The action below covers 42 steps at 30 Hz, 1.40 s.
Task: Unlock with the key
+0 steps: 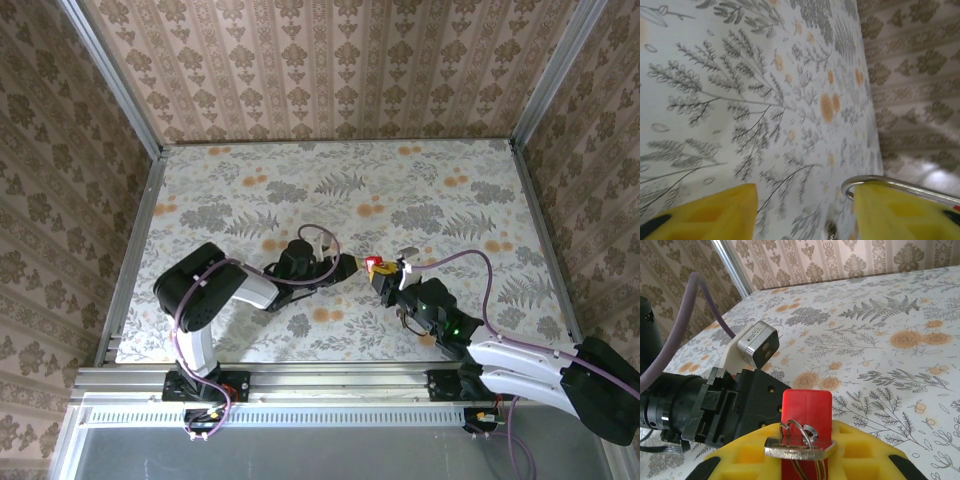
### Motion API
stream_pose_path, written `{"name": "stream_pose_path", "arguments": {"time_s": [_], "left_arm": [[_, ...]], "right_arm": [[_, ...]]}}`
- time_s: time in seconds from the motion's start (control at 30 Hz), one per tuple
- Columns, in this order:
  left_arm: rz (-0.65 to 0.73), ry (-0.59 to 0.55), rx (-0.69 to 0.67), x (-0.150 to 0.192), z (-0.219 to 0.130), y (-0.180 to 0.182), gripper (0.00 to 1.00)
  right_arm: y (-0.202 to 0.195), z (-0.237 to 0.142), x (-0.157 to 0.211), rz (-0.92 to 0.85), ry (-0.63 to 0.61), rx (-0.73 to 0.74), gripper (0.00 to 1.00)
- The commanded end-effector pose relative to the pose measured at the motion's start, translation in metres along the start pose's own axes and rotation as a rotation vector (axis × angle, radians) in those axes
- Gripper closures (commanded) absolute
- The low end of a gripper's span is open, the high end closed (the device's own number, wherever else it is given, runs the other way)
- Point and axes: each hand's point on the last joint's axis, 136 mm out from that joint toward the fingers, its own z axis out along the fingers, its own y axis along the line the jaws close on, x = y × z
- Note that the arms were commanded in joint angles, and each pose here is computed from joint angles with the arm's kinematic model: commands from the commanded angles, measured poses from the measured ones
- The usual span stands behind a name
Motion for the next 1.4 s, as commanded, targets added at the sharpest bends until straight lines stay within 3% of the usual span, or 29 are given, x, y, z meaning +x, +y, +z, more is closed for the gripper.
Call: {"name": "stream_pose_path", "arguments": {"time_s": [0.0,0.37,0.67,0.93,1.07,1.37], "left_arm": [[0.014,-0.107,-0.035,-0.025,-0.018,0.002,0.36],[0.143,-0.151,-0.089,-0.034,-0.08,-0.04,0.26],[0.195,-0.257,-0.165,-0.053,-0.162,-0.058,0.23],[0.176,-0.337,-0.216,-0.051,-0.218,-0.046,0.21],[0.147,-0.351,-0.204,-0.049,-0.227,-0.039,0.22],[0.129,-0.368,-0.203,-0.052,-0.235,-0.036,0.22]], "right_arm": [[-0.007,-0.003,-0.001,-0.11,0.0,0.045,1.0],[-0.052,0.004,-0.022,-0.403,-0.01,0.348,1.0],[-0.05,0.06,-0.011,-0.581,0.078,0.475,1.0],[-0.013,0.103,0.008,-0.829,0.134,0.437,1.0],[0.008,0.12,0.031,-0.994,0.171,0.412,1.0],[0.04,0.134,0.074,-1.172,0.223,0.332,1.0]]}}
